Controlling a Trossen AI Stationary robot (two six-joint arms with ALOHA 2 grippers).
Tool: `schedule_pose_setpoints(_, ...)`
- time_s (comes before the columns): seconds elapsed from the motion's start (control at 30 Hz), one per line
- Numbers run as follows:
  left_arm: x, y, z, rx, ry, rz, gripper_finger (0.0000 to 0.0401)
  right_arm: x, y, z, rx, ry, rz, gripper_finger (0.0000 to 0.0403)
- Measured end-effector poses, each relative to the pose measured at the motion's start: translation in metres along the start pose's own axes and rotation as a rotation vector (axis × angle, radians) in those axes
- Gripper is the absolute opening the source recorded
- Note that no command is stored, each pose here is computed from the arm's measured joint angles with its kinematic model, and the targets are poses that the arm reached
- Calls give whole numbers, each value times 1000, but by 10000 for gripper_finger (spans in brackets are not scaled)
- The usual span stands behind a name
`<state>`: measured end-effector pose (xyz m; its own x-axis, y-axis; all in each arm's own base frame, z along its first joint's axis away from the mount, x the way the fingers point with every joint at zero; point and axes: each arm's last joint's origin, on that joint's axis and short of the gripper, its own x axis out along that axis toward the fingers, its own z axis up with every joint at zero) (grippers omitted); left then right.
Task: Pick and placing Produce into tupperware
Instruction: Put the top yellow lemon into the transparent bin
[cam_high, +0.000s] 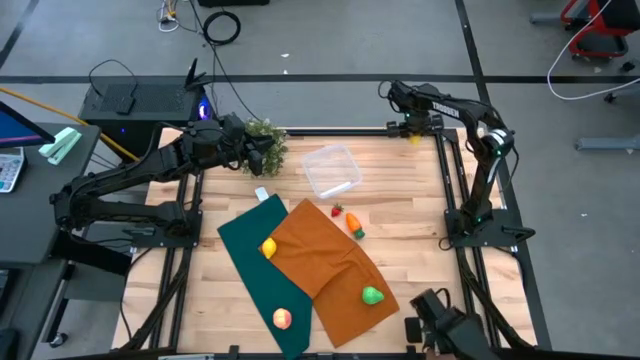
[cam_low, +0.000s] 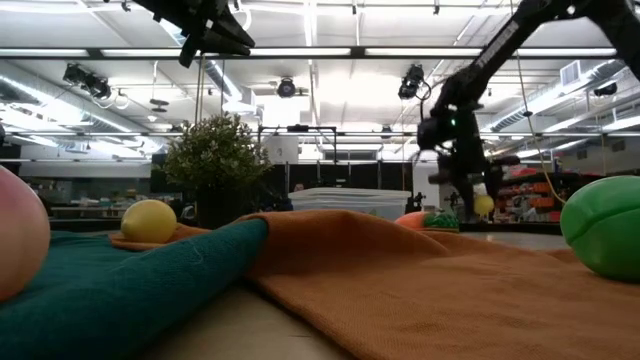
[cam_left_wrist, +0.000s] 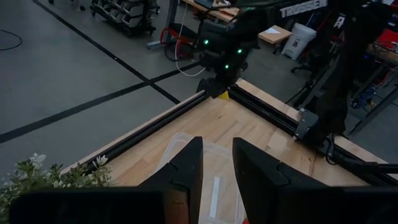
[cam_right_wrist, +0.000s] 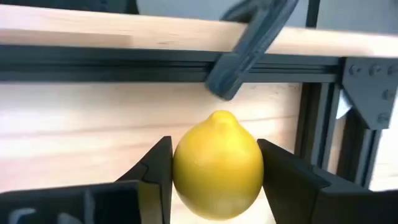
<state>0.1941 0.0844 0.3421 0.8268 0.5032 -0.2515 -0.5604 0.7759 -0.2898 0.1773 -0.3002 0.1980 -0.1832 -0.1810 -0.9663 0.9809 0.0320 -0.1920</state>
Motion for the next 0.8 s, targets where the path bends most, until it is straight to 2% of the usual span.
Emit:
schedule_pose_setpoints(0.23, 0, 0, 0, 0, 1, 0, 95, -59, 24, -33, -74, -100, 171, 149)
schedule_pose_setpoints(0.43, 0, 0, 0, -1, 1, 0, 95, -107, 59, -80, -151, -177, 373, 150)
schedule_pose_setpoints(0.63, 0, 0, 0, -4, 0, -1, 94, -133, 97, -123, -189, -219, 535, 152)
schedule_pose_setpoints(0.8, -3, -1, 1, -5, -3, -22, 96, -148, 124, -145, -210, -271, 699, 152)
